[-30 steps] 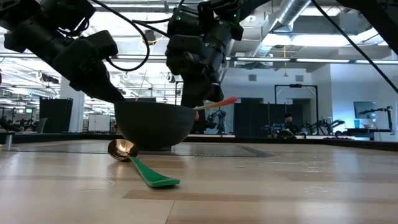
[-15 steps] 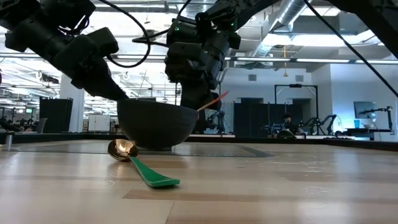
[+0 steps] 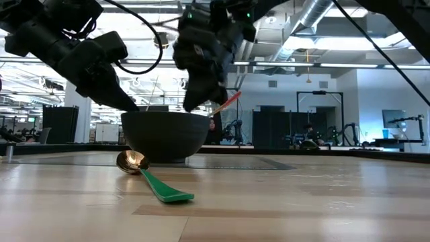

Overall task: Pick & Place Utensil
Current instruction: Put the green spoon into the black bowl on the transparent mat

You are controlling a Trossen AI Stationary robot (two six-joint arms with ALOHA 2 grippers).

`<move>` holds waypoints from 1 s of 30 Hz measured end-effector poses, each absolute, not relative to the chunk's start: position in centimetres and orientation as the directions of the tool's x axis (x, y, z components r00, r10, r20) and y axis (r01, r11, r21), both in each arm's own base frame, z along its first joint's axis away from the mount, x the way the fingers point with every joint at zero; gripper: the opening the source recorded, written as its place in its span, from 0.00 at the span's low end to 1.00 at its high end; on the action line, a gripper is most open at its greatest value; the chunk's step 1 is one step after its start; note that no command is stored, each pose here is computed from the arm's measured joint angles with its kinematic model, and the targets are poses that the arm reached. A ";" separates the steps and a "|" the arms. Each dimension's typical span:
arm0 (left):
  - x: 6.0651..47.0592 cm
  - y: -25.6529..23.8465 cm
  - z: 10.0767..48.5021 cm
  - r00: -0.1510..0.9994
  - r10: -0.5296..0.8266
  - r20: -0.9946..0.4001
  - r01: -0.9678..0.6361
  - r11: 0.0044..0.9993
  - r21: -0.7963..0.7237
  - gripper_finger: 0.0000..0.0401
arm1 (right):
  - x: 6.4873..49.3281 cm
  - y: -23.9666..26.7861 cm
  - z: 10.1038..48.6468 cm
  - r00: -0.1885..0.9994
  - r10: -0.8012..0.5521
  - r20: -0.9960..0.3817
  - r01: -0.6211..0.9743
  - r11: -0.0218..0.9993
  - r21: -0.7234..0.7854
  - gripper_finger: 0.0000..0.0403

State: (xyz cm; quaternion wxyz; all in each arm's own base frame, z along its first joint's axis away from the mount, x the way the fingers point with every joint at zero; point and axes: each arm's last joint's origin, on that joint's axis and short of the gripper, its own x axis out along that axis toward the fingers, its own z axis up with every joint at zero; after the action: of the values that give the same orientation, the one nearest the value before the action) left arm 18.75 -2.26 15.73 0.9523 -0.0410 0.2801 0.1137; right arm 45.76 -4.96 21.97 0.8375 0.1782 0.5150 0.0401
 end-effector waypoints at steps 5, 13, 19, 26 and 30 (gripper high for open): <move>18.8 -2.3 15.7 0.818 0.193 -0.542 -0.243 0.970 -0.021 0.02 | 46.4 -5.0 25.1 0.527 0.243 -0.814 0.065 0.944 0.324 0.14; 18.9 -2.5 16.1 0.841 0.179 -0.510 -0.228 0.973 -0.033 0.03 | 46.2 -4.5 31.5 0.593 0.072 -0.802 -0.071 0.997 0.037 0.13; 19.3 -3.1 16.8 0.889 0.151 -0.433 -0.200 0.977 -0.069 0.04 | 45.7 -3.3 35.3 0.649 0.079 -0.756 -0.180 0.982 -0.051 0.13; 19.6 -3.2 17.6 0.923 0.141 -0.358 -0.189 0.977 -0.103 0.10 | 44.4 -3.1 37.1 0.660 0.079 -0.747 -0.207 0.975 -0.080 0.13; 19.8 -3.2 18.0 0.939 0.137 -0.314 -0.183 0.975 -0.122 0.13 | 43.0 -3.4 38.1 0.637 0.074 -0.768 -0.194 0.979 -0.067 0.13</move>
State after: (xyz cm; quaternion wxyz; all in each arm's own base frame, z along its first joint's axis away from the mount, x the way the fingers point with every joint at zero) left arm 19.80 -3.22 18.02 0.9819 -0.0748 0.1536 0.0816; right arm 42.96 -3.42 38.08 0.9018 -0.0716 0.4196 0.0742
